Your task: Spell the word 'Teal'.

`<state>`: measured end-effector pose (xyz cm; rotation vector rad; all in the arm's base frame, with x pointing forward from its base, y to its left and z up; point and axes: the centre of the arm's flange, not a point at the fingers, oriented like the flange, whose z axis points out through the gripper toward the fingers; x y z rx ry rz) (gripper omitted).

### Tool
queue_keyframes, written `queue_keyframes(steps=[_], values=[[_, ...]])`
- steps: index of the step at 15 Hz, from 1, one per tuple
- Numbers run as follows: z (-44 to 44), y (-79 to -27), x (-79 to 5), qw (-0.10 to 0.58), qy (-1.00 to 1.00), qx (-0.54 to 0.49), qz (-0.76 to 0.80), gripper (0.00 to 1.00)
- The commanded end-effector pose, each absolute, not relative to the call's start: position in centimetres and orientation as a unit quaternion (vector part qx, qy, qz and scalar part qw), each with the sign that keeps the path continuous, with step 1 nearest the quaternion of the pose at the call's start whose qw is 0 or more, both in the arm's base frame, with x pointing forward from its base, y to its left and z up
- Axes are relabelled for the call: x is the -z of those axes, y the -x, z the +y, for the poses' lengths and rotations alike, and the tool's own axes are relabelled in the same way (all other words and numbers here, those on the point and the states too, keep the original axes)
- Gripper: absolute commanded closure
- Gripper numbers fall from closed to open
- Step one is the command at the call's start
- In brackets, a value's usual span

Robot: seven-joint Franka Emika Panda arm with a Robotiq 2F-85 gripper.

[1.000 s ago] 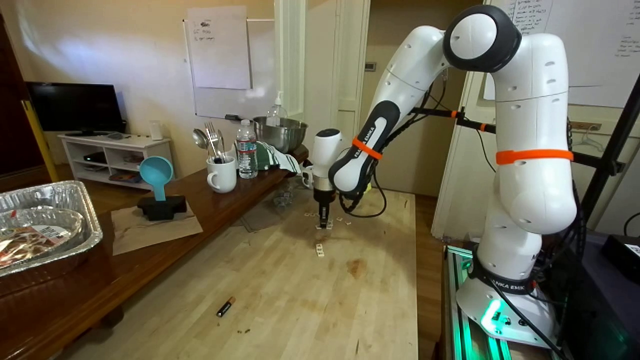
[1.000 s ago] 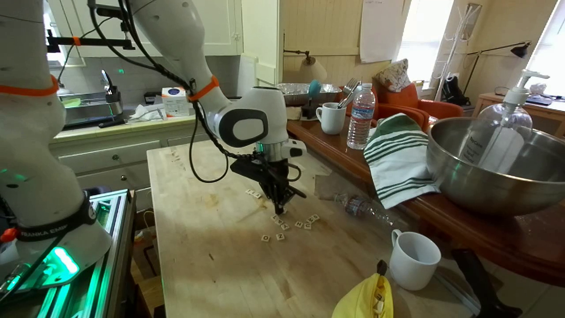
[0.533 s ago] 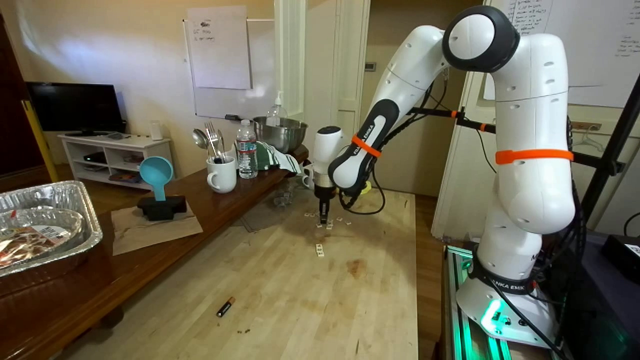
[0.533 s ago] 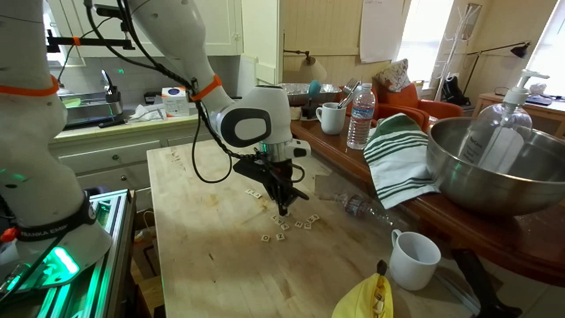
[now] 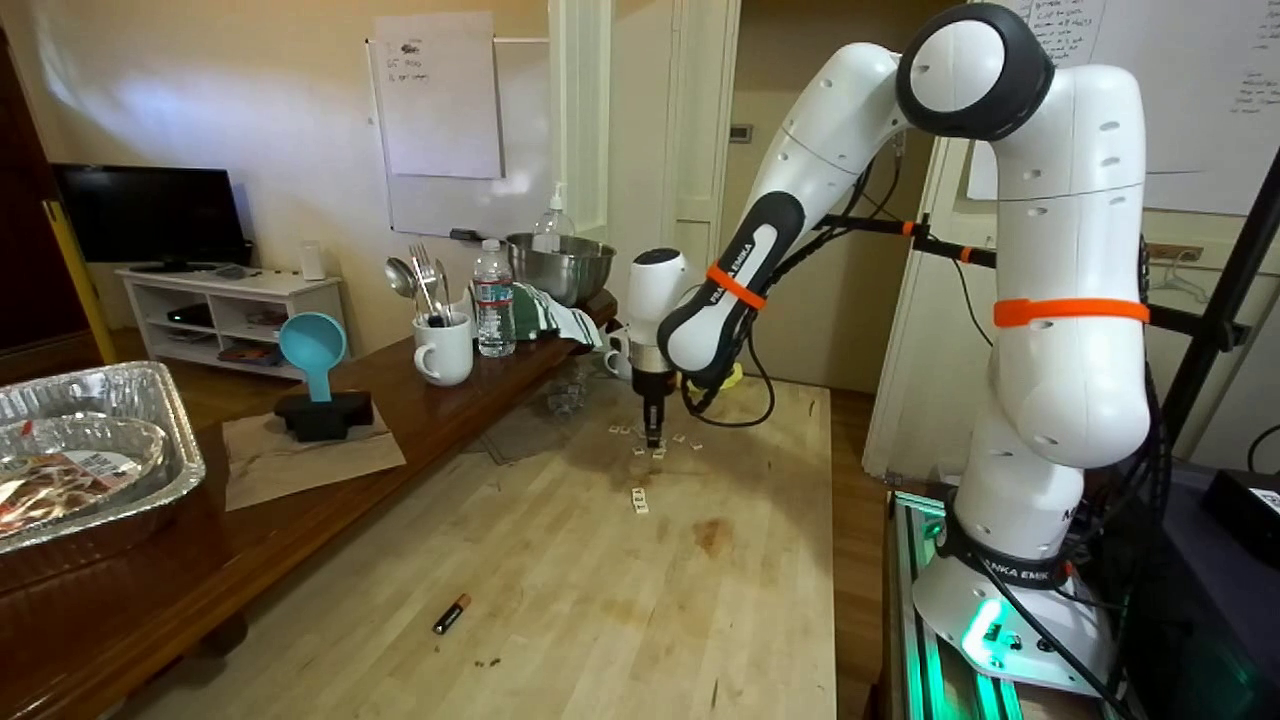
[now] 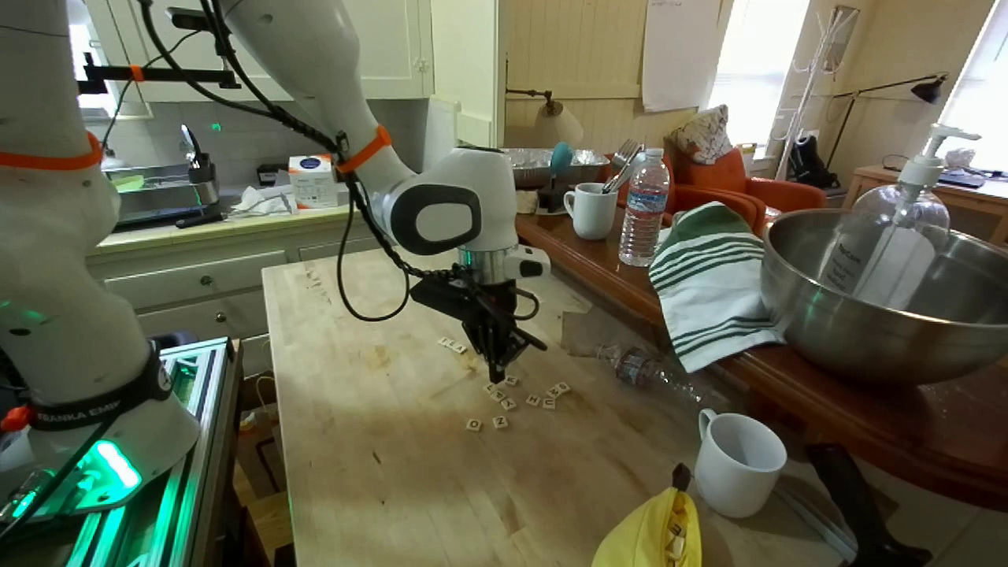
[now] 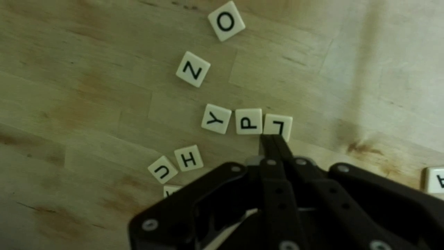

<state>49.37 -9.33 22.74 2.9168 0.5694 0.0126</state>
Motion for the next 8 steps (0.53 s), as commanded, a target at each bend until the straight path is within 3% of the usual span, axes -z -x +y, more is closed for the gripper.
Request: queue_keyframes(steps=[1, 8], values=[[-9.8, -48.4, -22.6, 0.083, -0.976, 0.011, 0.201, 1.00], [-9.8, -48.2, -21.3, 0.082, -0.974, 0.017, 0.210, 1.00]])
